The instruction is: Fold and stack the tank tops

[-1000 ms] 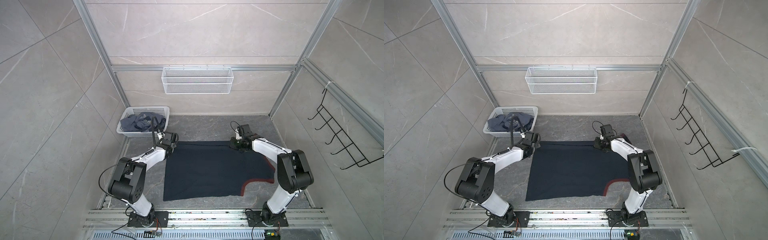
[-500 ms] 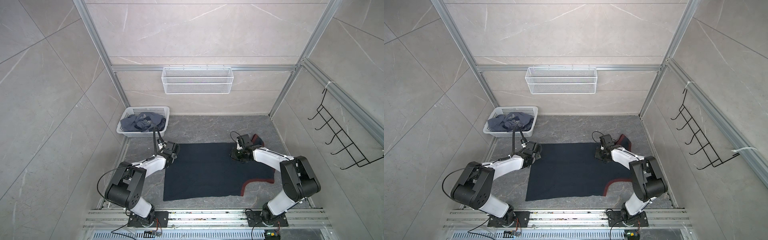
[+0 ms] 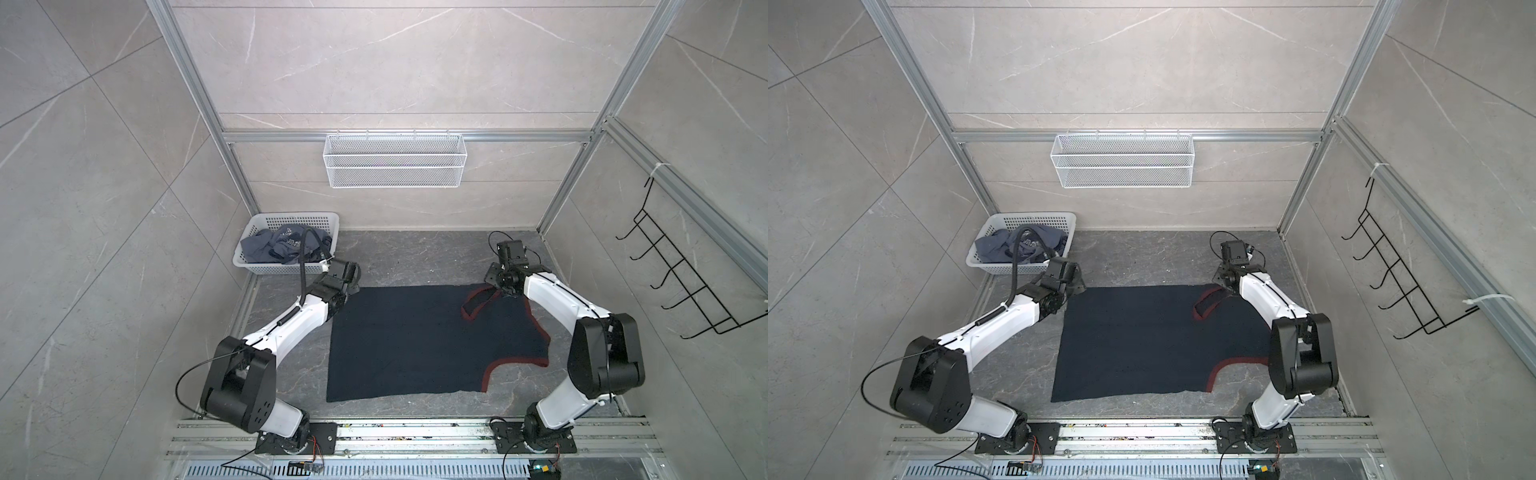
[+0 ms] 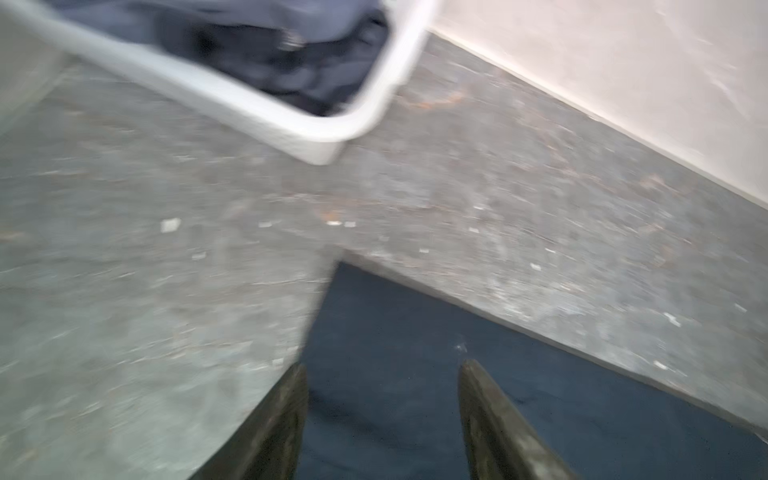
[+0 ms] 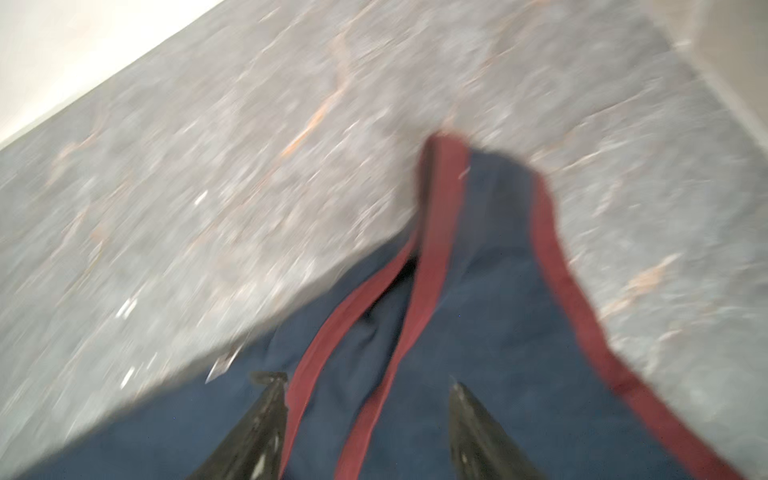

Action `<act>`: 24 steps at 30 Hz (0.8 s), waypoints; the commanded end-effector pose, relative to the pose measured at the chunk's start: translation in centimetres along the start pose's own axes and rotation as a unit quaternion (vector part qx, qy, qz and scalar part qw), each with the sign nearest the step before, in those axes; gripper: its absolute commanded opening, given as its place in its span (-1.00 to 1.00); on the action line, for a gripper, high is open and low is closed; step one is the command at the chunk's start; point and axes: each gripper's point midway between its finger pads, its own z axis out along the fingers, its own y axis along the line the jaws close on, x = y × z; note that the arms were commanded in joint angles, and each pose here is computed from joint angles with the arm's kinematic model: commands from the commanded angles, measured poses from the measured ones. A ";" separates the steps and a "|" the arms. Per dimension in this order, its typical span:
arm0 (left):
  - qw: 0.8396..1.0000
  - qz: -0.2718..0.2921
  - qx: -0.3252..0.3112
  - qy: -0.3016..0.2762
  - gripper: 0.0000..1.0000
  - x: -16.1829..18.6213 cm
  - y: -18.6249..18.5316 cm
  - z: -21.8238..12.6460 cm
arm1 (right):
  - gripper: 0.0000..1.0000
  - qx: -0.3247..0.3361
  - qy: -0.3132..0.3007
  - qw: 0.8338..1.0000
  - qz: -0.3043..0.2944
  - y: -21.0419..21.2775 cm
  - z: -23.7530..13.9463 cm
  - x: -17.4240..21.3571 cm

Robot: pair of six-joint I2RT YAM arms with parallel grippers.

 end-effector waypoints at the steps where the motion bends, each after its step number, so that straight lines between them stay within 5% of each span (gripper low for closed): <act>1: 0.996 0.036 0.043 0.065 0.23 3.0 -2.4 2.5 | 0.28 0.086 0.002 0.996 0.004 -2.3 2.3 -1.2; 10: 0.991 0.033 0.057 0.113 0.24 6.0 -3.4 5.6 | 0.26 0.163 0.019 0.986 0.004 -4.4 6.1 -3.0; 24: 0.991 0.023 0.002 0.134 0.25 8.3 -1.1 7.2 | 0.05 0.179 0.041 0.982 0.049 -8.1 7.3 -2.1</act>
